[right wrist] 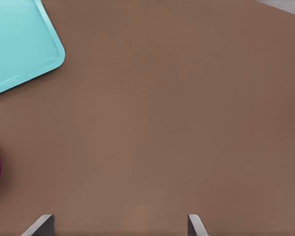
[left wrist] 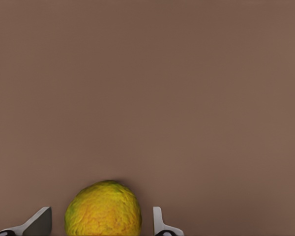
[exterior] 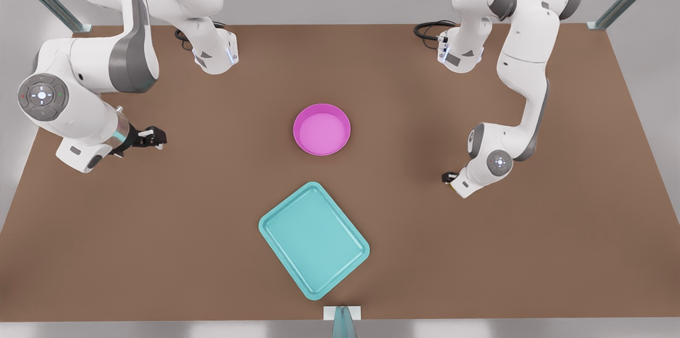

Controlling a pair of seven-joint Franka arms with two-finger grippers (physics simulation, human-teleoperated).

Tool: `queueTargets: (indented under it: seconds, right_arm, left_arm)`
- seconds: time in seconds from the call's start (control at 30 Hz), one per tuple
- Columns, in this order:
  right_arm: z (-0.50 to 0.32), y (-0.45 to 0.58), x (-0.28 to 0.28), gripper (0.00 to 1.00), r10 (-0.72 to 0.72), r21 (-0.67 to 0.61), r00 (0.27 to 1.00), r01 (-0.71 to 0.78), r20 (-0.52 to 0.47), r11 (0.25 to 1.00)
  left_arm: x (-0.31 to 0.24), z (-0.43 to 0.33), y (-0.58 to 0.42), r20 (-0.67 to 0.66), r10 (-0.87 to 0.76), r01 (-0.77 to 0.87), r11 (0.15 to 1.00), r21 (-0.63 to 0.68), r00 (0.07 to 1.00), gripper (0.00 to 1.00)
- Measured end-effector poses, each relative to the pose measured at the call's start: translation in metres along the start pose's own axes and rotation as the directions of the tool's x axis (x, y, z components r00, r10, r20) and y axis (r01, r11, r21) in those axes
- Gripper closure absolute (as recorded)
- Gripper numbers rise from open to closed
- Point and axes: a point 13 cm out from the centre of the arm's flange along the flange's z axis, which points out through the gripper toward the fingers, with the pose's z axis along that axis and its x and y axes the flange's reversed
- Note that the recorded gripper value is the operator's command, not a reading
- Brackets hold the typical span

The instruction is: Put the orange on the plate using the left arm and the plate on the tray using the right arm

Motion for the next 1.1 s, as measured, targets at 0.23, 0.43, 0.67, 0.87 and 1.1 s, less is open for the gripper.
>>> queueTargets:
  seconds: [0.23,0.43,0.67,0.87,1.1]
  right_arm:
    - [0.0,-0.004,0.001,0.0,0.002,0.012,1.0,-0.002,-0.005,1.0]
    - [0.0,-0.006,0.002,0.0,0.002,0.023,1.0,-0.002,-0.007,1.0]
    - [0.0,-0.006,0.002,0.0,0.0,0.025,1.0,0.0,-0.008,1.0]
    - [0.0,-0.005,0.002,0.0,-0.001,0.025,1.0,0.002,-0.008,1.0]
    - [0.0,-0.006,0.002,0.0,0.0,0.025,1.0,0.0,-0.008,1.0]
  left_arm:
    - [-0.004,0.006,0.0,0.015,-0.002,0.002,1.0,-0.001,1.0,0.21]
    - [-0.005,0.01,0.002,0.017,-0.006,0.006,1.0,-0.001,1.0,0.2]
    - [-0.004,0.013,0.003,0.014,-0.009,0.009,1.0,-0.004,1.0,0.35]
    - [-0.013,-0.028,-0.001,0.035,-0.018,0.018,1.0,-0.005,0.999,0.34]
    - [-0.016,-0.098,-0.345,0.045,0.261,-0.262,0.964,0.036,0.964,0.34]
